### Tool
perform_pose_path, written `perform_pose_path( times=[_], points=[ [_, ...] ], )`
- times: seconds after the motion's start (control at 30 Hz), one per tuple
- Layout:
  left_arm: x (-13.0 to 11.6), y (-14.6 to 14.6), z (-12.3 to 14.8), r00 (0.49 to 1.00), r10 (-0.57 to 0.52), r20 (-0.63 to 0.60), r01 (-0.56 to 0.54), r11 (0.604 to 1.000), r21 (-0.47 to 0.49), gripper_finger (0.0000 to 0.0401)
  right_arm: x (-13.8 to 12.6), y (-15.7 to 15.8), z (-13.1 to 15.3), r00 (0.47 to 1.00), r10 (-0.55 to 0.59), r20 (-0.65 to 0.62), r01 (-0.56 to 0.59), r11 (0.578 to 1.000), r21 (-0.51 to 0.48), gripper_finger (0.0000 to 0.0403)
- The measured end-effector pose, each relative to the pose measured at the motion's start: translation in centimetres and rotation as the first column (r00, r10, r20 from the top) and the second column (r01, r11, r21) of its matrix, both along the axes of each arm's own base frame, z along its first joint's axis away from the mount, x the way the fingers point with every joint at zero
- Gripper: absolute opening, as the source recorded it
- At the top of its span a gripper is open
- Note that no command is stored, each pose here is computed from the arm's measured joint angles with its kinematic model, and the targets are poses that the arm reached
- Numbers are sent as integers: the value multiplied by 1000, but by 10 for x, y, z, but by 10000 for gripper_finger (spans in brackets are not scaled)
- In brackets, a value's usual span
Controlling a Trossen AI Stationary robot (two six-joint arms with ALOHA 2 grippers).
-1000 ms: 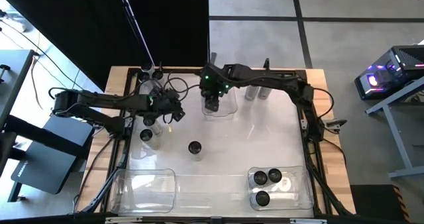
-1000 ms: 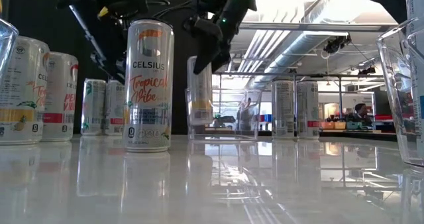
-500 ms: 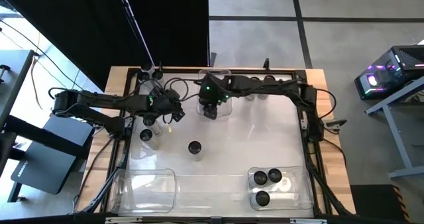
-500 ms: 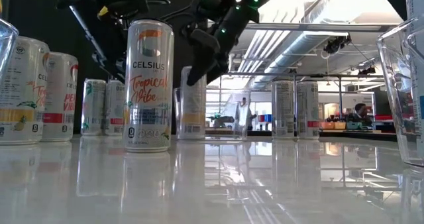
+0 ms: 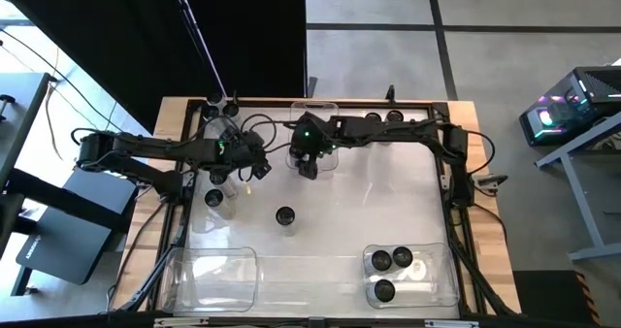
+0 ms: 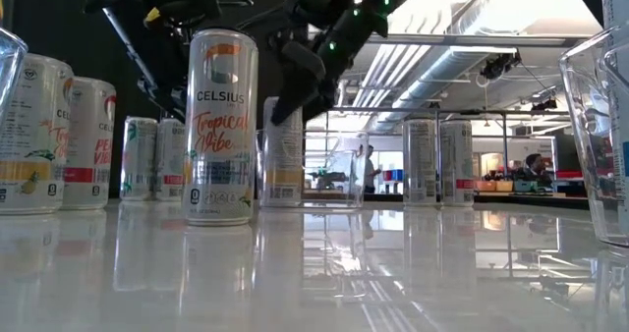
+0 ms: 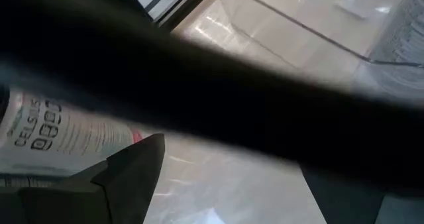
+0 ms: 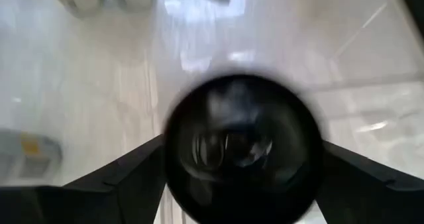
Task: Sort soda cans
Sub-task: Put the bottom right white yellow soda can into the top middle transparent bin
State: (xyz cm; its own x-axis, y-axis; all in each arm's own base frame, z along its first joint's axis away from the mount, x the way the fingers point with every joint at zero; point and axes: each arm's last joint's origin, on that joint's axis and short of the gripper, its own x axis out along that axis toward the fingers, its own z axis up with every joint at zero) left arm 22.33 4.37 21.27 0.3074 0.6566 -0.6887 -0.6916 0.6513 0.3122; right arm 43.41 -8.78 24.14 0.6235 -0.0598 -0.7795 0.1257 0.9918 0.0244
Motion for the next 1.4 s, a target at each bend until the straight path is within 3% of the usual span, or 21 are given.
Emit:
perform_pose_path(
  times=[0.13, 0.23, 0.37, 0.6, 0.73, 0.9, 1.2, 1.4],
  points=[
    [1, 0, 1, 1000, -12, 8, 12, 1000, -13, 335, -1, 0, 21, 1000, 23, 0, -23, 999, -40, 320],
    [1, -1, 1, 1000, -11, 19, 11, 1000, -27, 335, -7, -1, 38, 1000, 17, -26, -20, 992, -124, 321],
    [-1, -3, 3, 1000, -15, 19, 15, 1000, -24, 335, -24, 5, 82, 999, -9, 45, 20, 968, -251, 321],
    [-12, -17, 23, 991, -93, 96, 93, 996, 7, 335, -59, 60, 124, 972, 87, 218, -23, 960, -281, 322],
    [-21, -29, 36, 975, -141, 170, 141, 990, 17, 335, -58, 106, 103, 906, 191, 378, -101, 964, -245, 323],
    [-29, -47, 46, 947, -224, 232, 226, 974, 17, 335, -55, 151, 62, 828, 194, 526, -133, 979, -152, 323],
    [-33, -85, 47, 882, -408, 234, 414, 910, 23, 335, -48, 180, 21, 820, 178, 544, -203, 979, -13, 323],
    [-34, -96, 46, 871, -412, 266, 422, 906, 22, 335, -37, 182, 3, 819, 160, 551, -189, 982, -3, 323]
  ],
)
